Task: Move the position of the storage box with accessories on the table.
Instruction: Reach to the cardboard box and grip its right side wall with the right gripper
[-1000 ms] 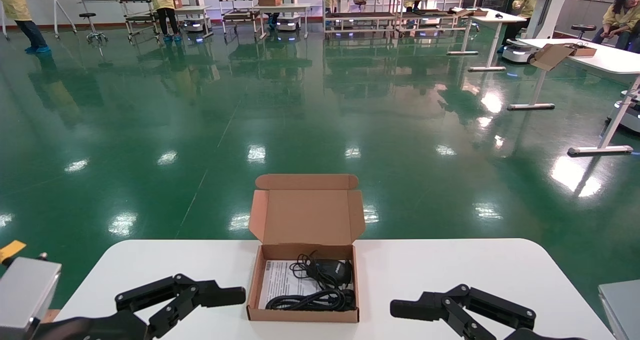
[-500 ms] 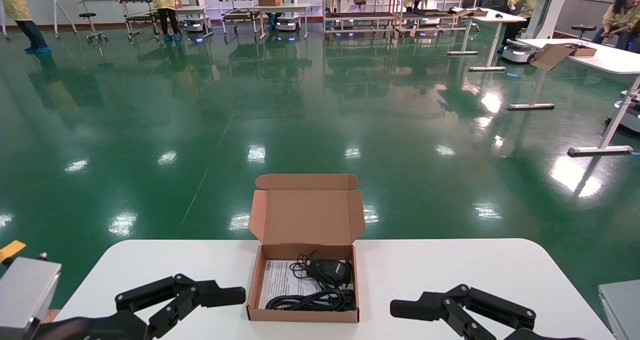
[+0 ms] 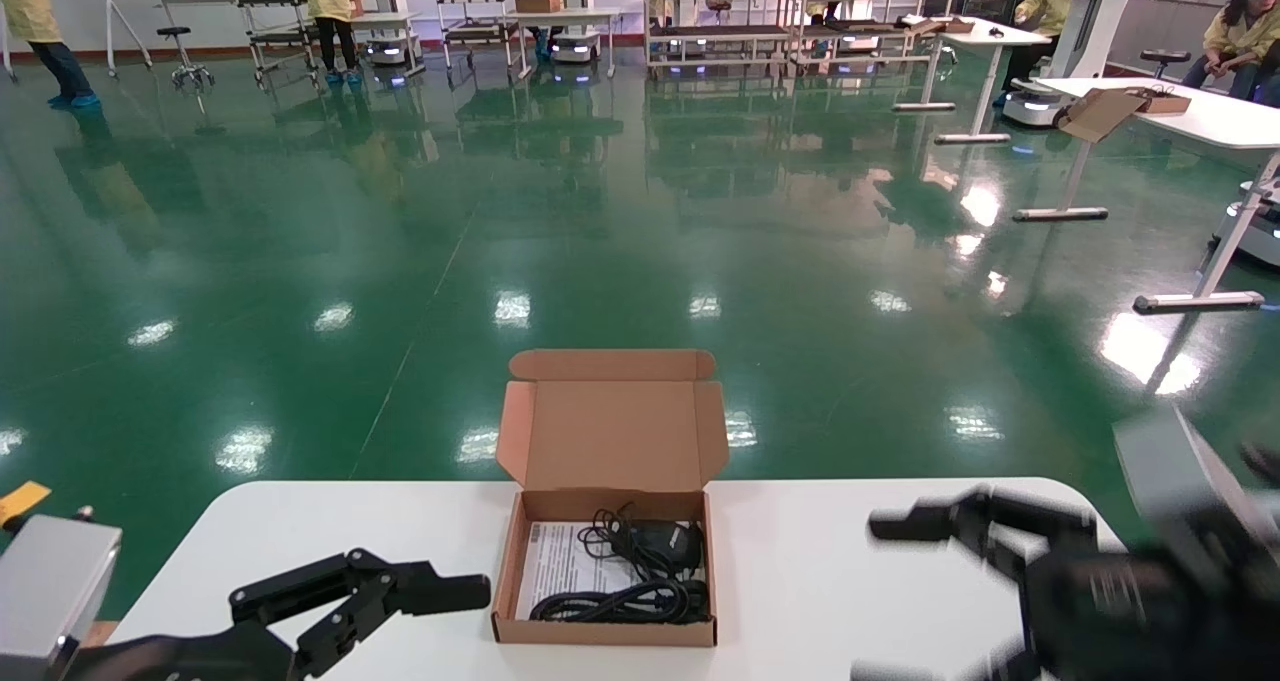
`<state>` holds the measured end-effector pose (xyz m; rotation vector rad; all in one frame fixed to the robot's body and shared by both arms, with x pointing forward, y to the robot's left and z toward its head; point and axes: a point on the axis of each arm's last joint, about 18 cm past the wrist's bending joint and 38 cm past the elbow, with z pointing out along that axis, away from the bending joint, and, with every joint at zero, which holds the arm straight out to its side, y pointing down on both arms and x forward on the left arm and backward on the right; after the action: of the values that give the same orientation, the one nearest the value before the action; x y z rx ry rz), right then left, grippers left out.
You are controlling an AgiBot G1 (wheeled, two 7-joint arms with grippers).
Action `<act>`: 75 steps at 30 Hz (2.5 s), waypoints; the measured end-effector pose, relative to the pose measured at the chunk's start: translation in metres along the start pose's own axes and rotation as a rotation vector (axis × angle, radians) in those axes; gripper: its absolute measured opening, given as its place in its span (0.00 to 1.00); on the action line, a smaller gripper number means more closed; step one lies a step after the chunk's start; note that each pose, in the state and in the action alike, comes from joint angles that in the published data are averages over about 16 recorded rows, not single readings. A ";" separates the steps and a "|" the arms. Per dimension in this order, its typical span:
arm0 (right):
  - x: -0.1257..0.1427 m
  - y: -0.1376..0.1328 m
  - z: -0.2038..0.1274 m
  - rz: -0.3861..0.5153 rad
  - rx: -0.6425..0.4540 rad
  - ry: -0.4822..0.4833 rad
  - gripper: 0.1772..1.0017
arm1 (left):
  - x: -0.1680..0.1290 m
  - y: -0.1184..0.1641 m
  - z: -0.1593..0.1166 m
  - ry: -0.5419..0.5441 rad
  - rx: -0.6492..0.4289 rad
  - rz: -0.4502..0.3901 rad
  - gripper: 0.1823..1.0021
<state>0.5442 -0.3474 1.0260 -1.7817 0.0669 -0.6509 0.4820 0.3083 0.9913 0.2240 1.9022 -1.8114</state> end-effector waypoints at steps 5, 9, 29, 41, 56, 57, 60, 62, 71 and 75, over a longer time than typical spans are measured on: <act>0.040 0.004 0.013 0.129 -0.053 0.080 1.00 | 0.000 0.000 0.000 0.000 0.000 0.000 1.00; 0.062 0.009 0.028 0.207 -0.097 0.124 1.00 | 0.000 0.000 0.000 0.000 0.000 0.000 1.00; 0.100 0.032 0.047 0.509 -0.089 0.260 1.00 | 0.000 0.000 0.000 -0.001 0.000 0.000 1.00; 0.123 0.045 0.117 0.742 -0.032 0.382 1.00 | 0.000 0.000 0.000 -0.001 0.000 0.000 1.00; 0.140 0.069 0.200 0.724 -0.084 0.611 1.00 | 0.000 0.000 0.000 -0.001 0.000 0.000 1.00; 0.139 0.071 0.203 0.722 -0.088 0.614 1.00 | 0.000 0.000 0.000 -0.001 0.000 0.000 1.00; 0.135 0.078 0.212 0.722 -0.100 0.614 1.00 | 0.000 0.000 0.000 -0.001 0.000 0.000 1.00; 0.131 0.083 0.217 0.724 -0.110 0.608 1.00 | 0.000 0.000 0.000 -0.001 0.000 0.000 1.00; 0.116 0.103 0.230 0.742 -0.160 0.586 1.00 | 0.000 0.000 0.000 -0.001 0.000 0.000 1.00; 0.113 0.110 0.232 0.748 -0.182 0.587 1.00 | 0.000 0.000 0.000 -0.001 0.000 0.000 1.00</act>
<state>0.7766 -0.2212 0.9321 -1.5145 1.1606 -0.5938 0.4821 0.3085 0.9913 0.2229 1.9019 -1.8112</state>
